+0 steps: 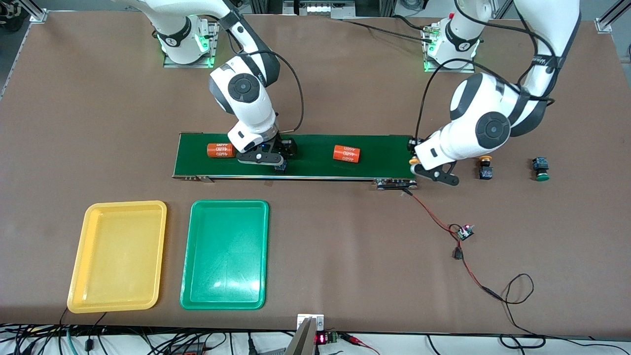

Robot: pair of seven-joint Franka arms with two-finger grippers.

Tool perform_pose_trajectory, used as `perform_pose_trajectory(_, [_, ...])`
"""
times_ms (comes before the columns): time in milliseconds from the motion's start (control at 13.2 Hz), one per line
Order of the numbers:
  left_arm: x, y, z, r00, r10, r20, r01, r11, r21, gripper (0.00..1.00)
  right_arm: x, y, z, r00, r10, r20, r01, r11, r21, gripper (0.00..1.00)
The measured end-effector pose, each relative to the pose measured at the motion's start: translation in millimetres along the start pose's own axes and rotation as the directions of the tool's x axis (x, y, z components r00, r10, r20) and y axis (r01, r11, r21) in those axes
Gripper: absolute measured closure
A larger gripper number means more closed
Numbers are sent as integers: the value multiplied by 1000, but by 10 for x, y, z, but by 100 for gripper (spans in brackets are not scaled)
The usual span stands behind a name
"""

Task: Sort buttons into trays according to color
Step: 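Grasp the yellow button with the left gripper while the right gripper grasps a button, then release the button into the green tray while the left gripper withdraws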

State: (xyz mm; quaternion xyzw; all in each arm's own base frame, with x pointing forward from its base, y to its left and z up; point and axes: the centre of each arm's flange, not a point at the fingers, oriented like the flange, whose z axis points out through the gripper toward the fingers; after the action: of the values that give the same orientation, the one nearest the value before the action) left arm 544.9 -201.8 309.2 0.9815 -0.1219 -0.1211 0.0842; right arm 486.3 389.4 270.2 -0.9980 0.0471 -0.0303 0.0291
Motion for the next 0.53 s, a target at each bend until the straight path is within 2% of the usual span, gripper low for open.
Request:
perform_pose_trajectory(379, [126,23,400,998,-48,38,49,999,-24,68,34,40,106,1000,-23,-5,23,999,-26,0])
perform_pose_trajectory(531, [146,-54,469,997,-61,50,63,998,-27,68,59,77,164,999,-34,-7,33,999,-42,4])
